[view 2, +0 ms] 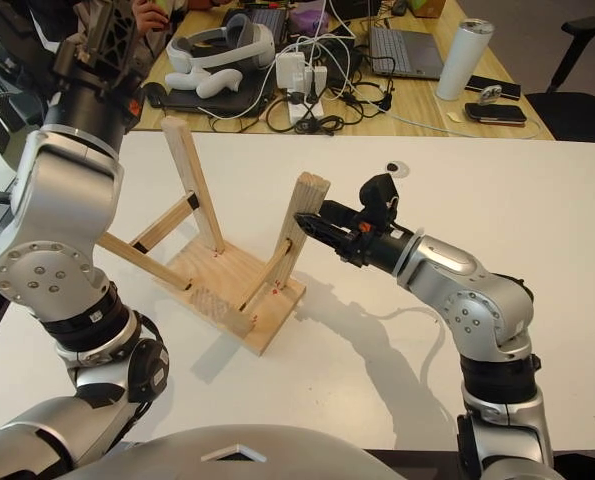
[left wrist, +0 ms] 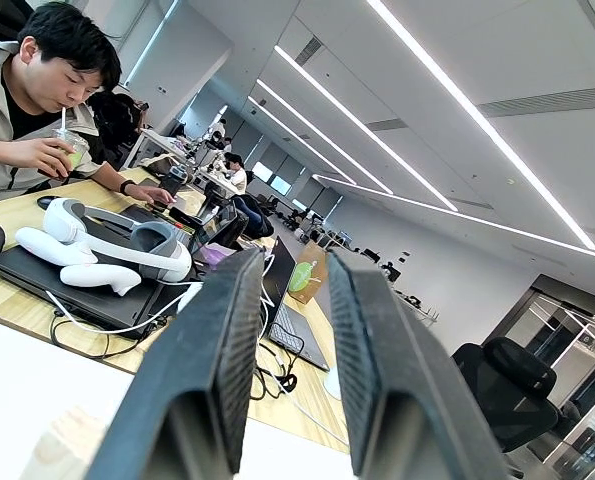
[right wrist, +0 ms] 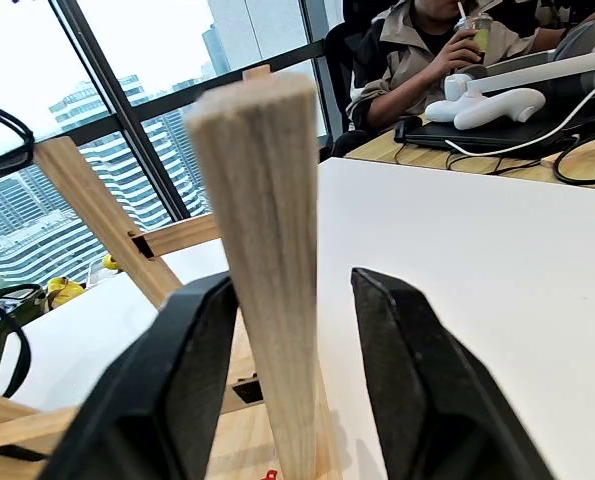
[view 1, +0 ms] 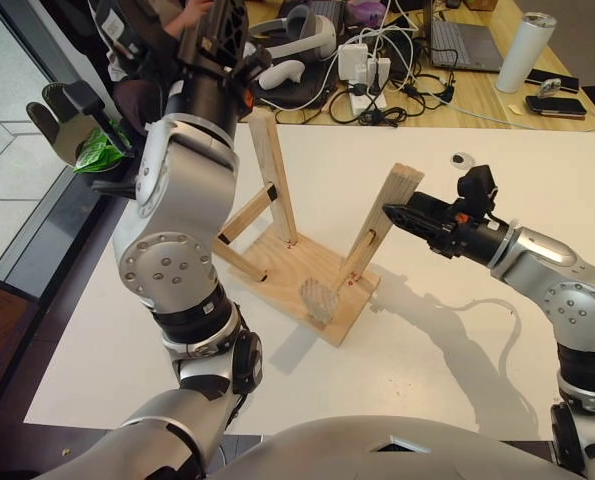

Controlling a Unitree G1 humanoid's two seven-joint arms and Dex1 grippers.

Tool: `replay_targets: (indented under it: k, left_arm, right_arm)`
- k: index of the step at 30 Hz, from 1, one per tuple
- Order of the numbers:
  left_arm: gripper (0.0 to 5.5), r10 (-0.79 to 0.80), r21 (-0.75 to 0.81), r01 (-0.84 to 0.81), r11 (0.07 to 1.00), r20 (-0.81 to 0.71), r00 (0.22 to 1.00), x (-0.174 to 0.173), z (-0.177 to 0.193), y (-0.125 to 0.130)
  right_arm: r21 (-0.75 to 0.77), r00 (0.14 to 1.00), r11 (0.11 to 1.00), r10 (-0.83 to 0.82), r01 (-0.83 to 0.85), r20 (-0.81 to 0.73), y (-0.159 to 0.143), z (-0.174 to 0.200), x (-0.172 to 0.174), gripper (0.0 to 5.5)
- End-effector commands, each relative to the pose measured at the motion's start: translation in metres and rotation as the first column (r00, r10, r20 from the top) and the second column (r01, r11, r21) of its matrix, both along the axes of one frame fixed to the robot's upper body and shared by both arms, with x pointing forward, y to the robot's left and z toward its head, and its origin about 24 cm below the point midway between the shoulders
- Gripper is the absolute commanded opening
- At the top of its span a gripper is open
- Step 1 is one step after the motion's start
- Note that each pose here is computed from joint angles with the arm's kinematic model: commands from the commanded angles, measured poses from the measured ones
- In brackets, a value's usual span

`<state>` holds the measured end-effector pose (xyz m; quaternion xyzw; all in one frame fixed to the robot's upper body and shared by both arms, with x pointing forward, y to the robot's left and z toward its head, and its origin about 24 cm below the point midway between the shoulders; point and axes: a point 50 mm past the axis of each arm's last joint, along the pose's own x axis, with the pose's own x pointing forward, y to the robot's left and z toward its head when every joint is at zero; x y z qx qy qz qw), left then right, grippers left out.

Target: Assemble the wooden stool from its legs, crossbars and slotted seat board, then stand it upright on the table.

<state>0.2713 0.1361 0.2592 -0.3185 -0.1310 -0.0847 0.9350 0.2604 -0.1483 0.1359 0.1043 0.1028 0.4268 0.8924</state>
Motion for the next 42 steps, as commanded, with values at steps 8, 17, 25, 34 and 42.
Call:
replay_targets:
  k: [8,17,25,34,42]
  left_arm:
    - [1.13,0.040,0.019,-0.040,0.999,-0.022,0.999,0.005,-0.007,0.004]
    - [1.13,0.052,0.049,-0.056,0.997,0.078,0.996,0.001,0.014,0.016]
    - [1.13,0.196,0.085,-0.219,0.972,0.214,0.957,-0.006,0.055,0.070]
    - [1.13,0.279,0.103,-0.286,0.953,0.077,0.957,-0.007,0.017,0.083]
    - [1.13,0.306,0.091,-0.305,0.948,0.004,0.952,-0.008,-0.005,0.083]
  right_arm:
    - [-0.115,0.977,0.974,-0.185,0.197,0.106,-0.011,-0.014,0.060,1.01]
    - [0.297,0.950,0.953,-0.149,0.064,0.274,-0.045,0.095,0.039,1.37]
    - [0.110,0.924,0.924,0.349,-0.367,0.154,0.034,0.053,-0.044,2.71]
    - [-0.123,0.894,0.912,0.409,-0.392,0.181,0.044,0.029,-0.054,2.71]
    - [0.018,0.915,0.974,0.206,-0.227,0.346,0.055,0.071,-0.012,2.71]
